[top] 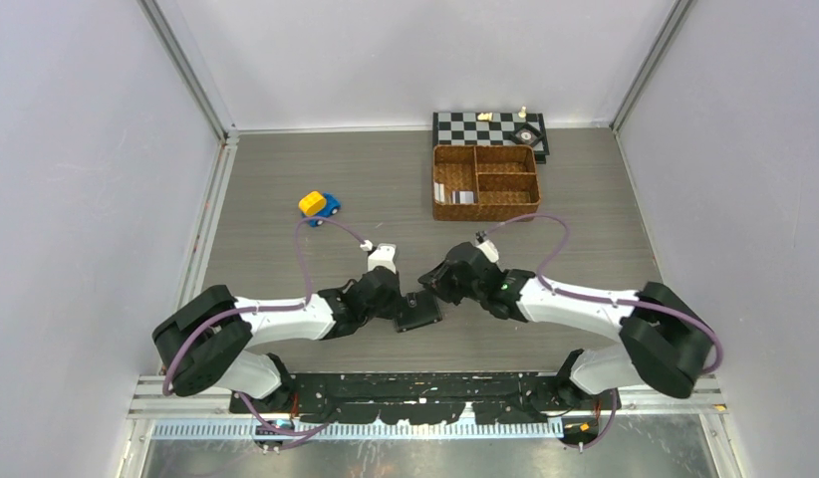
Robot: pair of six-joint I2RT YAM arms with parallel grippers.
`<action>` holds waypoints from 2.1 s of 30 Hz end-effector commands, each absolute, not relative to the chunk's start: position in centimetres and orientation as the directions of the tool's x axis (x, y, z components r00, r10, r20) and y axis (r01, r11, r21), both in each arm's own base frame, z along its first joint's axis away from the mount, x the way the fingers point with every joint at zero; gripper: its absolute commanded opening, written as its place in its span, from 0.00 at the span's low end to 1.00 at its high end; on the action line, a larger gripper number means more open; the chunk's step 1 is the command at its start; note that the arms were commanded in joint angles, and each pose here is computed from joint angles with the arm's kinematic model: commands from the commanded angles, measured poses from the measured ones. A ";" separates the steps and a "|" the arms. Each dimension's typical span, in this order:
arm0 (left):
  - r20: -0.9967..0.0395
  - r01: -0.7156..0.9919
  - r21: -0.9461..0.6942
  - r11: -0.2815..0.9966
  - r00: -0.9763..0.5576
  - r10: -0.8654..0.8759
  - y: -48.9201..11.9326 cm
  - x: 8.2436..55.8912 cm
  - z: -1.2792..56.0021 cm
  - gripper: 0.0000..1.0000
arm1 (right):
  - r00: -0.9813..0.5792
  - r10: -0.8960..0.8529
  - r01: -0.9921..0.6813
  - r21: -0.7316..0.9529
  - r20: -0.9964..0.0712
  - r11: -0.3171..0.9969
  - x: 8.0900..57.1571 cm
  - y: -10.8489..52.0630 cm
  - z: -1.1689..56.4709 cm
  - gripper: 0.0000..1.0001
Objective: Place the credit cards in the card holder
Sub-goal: Open the card holder at the center of the board.
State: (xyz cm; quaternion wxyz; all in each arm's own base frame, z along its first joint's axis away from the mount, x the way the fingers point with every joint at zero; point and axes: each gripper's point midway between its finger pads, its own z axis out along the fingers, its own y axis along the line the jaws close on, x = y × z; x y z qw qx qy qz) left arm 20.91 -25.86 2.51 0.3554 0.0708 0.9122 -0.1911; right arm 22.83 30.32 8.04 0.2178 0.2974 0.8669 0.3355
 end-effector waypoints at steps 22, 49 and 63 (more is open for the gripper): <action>-0.482 0.267 -0.150 0.952 -0.860 0.165 -21.8 16.2 -2.8 0.00 | -0.850 0.414 0.086 0.690 -0.326 0.719 21.5 31.4 4.5 0.36; -0.469 0.274 -0.141 0.951 -0.865 0.179 -21.9 16.1 -3.1 0.00 | -0.906 0.294 0.009 0.681 -0.305 0.732 20.2 33.8 3.1 0.17; -0.474 0.315 -0.155 0.936 -0.855 0.209 -22.4 16.0 -3.2 0.00 | -0.899 0.408 0.181 0.711 -0.161 0.679 20.5 35.2 4.1 0.01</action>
